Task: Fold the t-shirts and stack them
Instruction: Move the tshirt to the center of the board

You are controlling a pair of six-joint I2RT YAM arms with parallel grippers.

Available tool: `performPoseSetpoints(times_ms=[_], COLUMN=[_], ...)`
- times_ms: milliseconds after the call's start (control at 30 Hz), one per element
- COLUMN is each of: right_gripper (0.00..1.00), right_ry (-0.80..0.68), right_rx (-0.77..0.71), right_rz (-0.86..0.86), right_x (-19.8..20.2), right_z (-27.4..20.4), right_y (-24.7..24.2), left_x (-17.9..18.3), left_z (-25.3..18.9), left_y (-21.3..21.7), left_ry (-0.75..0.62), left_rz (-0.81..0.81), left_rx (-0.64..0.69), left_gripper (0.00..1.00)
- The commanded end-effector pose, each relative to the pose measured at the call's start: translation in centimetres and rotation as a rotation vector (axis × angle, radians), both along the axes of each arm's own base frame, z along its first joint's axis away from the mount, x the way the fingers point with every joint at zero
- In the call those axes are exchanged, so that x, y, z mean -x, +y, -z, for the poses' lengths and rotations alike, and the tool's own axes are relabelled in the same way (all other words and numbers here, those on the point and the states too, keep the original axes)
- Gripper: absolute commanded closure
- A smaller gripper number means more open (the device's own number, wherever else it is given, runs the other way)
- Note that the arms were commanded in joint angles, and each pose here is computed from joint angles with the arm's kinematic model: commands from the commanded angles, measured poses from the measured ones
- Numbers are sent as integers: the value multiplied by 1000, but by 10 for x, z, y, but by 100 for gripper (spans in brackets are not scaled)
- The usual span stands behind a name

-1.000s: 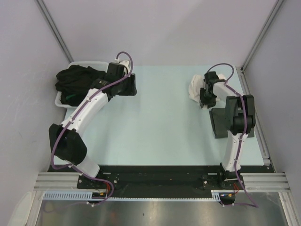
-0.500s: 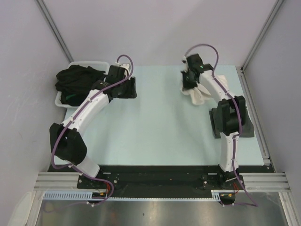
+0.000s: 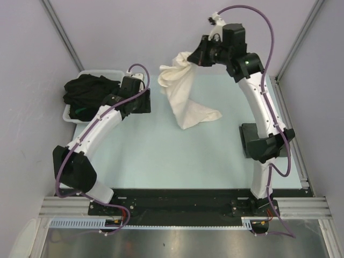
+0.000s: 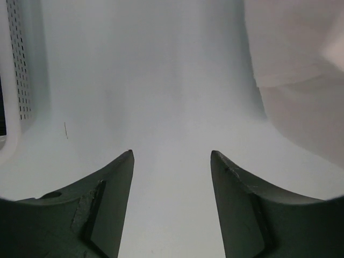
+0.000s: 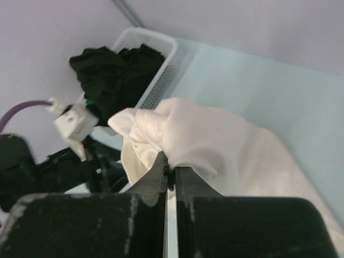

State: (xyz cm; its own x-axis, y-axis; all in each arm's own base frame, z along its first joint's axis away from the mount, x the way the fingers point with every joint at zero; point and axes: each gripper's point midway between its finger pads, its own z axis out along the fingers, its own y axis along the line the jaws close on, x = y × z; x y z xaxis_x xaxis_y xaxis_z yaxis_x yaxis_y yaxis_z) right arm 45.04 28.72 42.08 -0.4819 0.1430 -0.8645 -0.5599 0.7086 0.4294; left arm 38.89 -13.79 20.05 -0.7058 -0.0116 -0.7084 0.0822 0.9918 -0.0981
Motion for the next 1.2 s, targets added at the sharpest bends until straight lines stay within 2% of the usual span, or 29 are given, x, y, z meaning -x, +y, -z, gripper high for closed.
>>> performPoseSetpoints(times_ms=[0, 267, 333, 433, 533, 667, 733, 767, 833, 933, 967, 1000, 1100, 1167], right_gripper=[100, 100, 100, 100, 100, 100, 100, 100, 100, 100, 100, 100, 100, 100], right_ry=[-52, 21, 6, -44, -18, -92, -123, -163, -200, -246, -303, -257, -232, -225], right_rx=[-47, 122, 192, 395, 483, 444, 410, 360, 247, 109, 57, 44, -51, -85], right_rz=[59, 121, 200, 404, 568, 701, 715, 709, 557, 345, 295, 175, -42, -123], right_x=[-7, -21, -23, -35, -45, -36, -32, -30, -26, -10, 3, 10, 44, 65], right_z=[-23, 42, 50, 70, 83, 38, 18, -5, -26, -57, -87, -72, -80, -83], right_y=[-36, -61, -80, -137, -201, -248, -253, -250, -211, -127, -108, -61, 15, 43], left_x=[3, -1, -3, -3, -2, -1, 0, -1, -1, -3, -4, -4, -4, -2], left_z=[-21, -20, -18, -14, -12, -11, -12, -12, -11, -11, -11, -14, -18, -17], left_y=[3, -15, -17, -18, -17, -16, -19, -19, -21, -17, -13, -10, 8, 19], left_ry=[-75, -63, -55, -43, -42, -40, -39, -40, -37, -45, -48, -59, -90, -103], left_rz=[-36, -8, -6, -2, -2, 4, 12, 14, 19, 5, -5, -15, -77, -109], left_rx=[36, 116, 119, 122, 120, 114, 118, 121, 126, 107, 92, 81, 20, -23], left_gripper=[36, 35, 35, 35, 35, 35, 34, 34, 34, 34, 35, 34, 34, 34])
